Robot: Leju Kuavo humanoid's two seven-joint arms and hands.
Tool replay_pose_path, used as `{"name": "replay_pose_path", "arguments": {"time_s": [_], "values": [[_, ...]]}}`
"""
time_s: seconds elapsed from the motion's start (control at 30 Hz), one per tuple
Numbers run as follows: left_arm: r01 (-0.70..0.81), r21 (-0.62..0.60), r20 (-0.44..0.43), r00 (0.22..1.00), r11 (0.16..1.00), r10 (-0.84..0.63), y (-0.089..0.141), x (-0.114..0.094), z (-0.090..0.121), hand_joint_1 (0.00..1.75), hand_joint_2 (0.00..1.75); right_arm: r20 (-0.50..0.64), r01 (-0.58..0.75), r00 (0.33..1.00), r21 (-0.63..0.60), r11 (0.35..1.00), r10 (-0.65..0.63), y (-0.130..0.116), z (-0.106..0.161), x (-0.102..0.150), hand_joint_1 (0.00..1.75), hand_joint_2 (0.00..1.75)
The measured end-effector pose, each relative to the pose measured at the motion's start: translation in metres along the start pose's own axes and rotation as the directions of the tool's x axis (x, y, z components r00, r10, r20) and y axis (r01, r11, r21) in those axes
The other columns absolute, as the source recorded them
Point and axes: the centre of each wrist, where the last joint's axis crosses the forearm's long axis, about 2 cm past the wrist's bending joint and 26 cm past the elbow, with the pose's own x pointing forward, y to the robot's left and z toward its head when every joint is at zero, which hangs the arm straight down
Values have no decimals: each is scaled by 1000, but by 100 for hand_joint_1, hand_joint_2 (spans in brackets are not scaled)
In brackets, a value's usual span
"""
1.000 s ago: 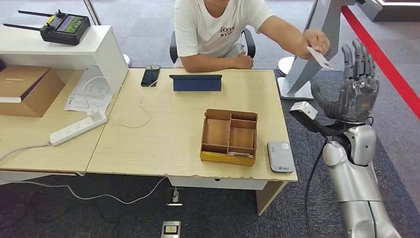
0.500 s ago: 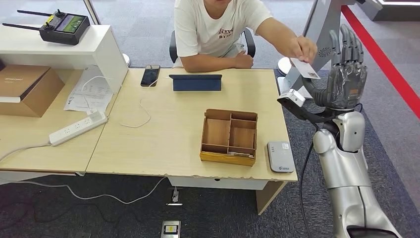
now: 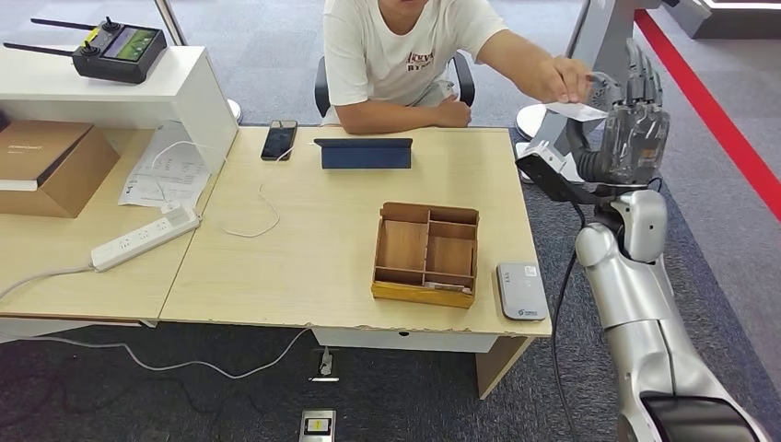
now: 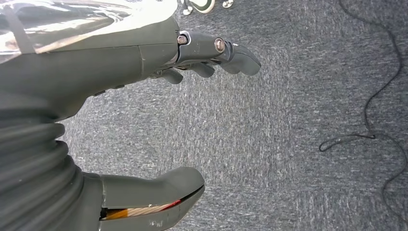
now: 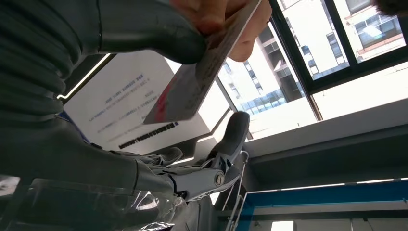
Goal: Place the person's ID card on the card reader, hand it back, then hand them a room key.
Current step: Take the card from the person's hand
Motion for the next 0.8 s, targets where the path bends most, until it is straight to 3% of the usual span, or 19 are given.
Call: {"name": "replay_pose_path", "arguments": {"time_s": [0.57, 0.8], "values": [[0, 0, 1, 1000, 1000, 0, 0, 0, 0, 0, 175, -50, 83, 996, 104, 991, -78, 9, 1, 6, 175, 175], [-2, -1, 0, 1000, 1000, 2, -1, -1, 1, 0, 175, -101, 113, 990, 187, 976, -95, 3, 2, -3, 175, 175]]}}
